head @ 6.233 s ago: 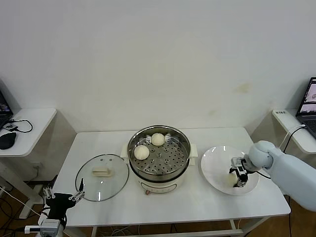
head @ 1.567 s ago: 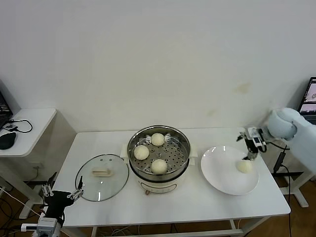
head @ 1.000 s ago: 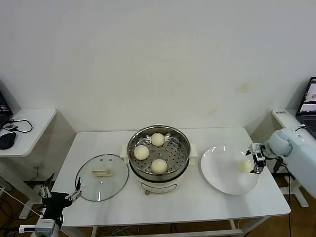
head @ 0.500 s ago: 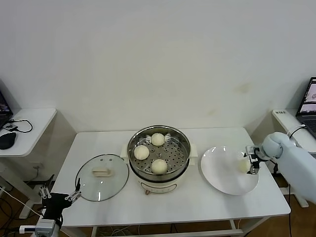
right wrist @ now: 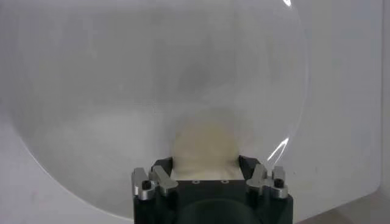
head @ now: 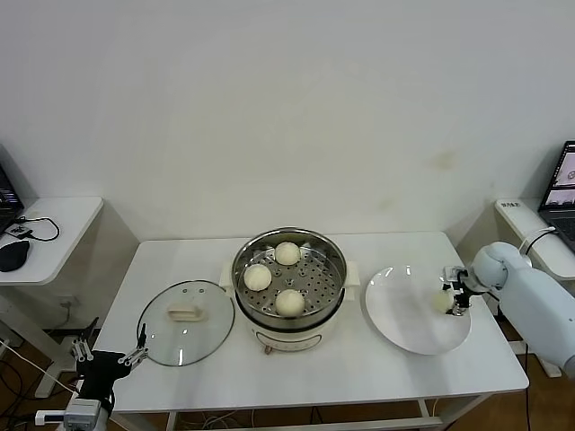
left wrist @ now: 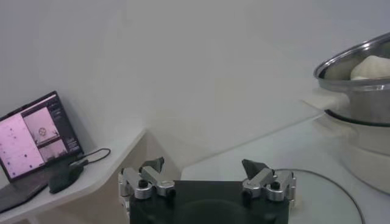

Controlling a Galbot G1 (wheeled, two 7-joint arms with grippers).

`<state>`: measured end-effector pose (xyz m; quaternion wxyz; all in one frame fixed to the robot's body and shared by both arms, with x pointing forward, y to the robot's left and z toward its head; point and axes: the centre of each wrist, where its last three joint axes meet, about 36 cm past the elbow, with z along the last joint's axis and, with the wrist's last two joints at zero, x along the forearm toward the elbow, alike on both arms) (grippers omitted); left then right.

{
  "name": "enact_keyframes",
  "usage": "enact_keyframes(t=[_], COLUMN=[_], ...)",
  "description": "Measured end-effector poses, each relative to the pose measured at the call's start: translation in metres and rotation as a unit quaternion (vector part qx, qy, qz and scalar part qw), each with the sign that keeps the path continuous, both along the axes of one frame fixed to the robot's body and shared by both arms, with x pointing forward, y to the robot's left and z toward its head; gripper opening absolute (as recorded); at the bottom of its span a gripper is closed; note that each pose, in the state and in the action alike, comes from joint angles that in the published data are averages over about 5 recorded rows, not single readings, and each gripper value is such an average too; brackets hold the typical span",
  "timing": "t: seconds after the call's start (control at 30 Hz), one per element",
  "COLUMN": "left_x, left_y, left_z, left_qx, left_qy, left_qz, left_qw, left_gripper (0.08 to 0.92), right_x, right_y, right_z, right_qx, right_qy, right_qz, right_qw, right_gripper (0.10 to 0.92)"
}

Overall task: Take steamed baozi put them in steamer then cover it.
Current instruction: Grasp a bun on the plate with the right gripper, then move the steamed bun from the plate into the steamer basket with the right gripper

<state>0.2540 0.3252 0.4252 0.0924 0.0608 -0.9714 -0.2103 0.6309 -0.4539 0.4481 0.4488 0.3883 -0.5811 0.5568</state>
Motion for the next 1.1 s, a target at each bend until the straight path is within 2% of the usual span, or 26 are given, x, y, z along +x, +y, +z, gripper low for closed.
enact_keyframes(t=[0.27,0.57,0.8,1.1], left_x=[0.001,0.004,0.007,0.009], left_y=[-0.001,-0.004,-0.007,-0.01], left_z=[0.002,0.007,0.009,0.011], left_qx=[0.0,0.001,0.0,-0.004], left_qy=[-0.004,-0.011,-0.014,-0.019], left_qz=[-0.001,-0.01,-0.017,-0.019], left_qw=[1.0,1.0,1.0,1.0], left_gripper=[0.823,0.823,0.823,0.823], right_x=[0.0,-0.004,-0.003,-0.005], right_y=[-0.001,0.014,0.058,0.151], right_z=[0.03,0.108,0.175,0.245], right_qx=[0.002,0.014,0.044,0.093], right_qy=[-0.013,-0.048,-0.079,-0.103], right_qz=[-0.002,0.011,0.046,0.108], right_qw=[1.0,0.999,0.995,0.984], right_gripper=[0.621,0.628,0.636,0.644])
